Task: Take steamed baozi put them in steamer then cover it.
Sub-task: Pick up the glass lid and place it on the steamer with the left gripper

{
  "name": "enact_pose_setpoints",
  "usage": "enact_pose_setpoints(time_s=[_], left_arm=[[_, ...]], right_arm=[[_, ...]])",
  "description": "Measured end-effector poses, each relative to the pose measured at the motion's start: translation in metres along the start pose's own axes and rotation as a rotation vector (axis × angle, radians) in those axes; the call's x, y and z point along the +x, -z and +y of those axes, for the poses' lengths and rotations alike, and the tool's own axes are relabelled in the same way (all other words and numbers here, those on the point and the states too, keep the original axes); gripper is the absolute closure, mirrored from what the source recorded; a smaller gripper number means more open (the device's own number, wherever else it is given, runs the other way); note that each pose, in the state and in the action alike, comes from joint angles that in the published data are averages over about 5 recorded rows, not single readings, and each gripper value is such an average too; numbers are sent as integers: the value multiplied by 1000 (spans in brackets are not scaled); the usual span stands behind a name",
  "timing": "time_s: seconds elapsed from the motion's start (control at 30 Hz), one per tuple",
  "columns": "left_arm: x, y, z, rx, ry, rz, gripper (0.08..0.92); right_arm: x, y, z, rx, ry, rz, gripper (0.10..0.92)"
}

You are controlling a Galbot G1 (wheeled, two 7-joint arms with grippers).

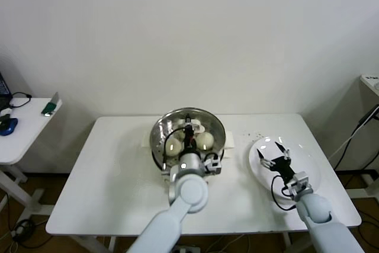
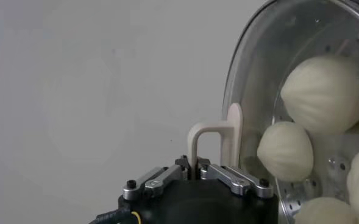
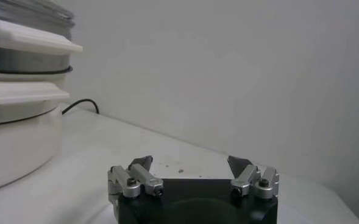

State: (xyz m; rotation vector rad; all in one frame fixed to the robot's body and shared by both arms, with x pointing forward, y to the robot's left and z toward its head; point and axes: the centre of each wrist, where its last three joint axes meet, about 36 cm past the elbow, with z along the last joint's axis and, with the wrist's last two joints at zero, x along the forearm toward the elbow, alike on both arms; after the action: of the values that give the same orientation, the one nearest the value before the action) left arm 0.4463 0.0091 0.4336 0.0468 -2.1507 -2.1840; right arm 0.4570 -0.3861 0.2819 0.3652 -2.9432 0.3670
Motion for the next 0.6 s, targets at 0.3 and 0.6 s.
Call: enact_pose_setpoints(time_s=[0.3, 0.6], left_arm=[[-4, 0, -7, -11, -11, 8, 851], [-6, 1, -11, -13, -17, 12, 851]], right_arm=[[1, 0, -2, 0, 0, -1, 200], [-1, 3, -4, 4, -1, -6, 200]])
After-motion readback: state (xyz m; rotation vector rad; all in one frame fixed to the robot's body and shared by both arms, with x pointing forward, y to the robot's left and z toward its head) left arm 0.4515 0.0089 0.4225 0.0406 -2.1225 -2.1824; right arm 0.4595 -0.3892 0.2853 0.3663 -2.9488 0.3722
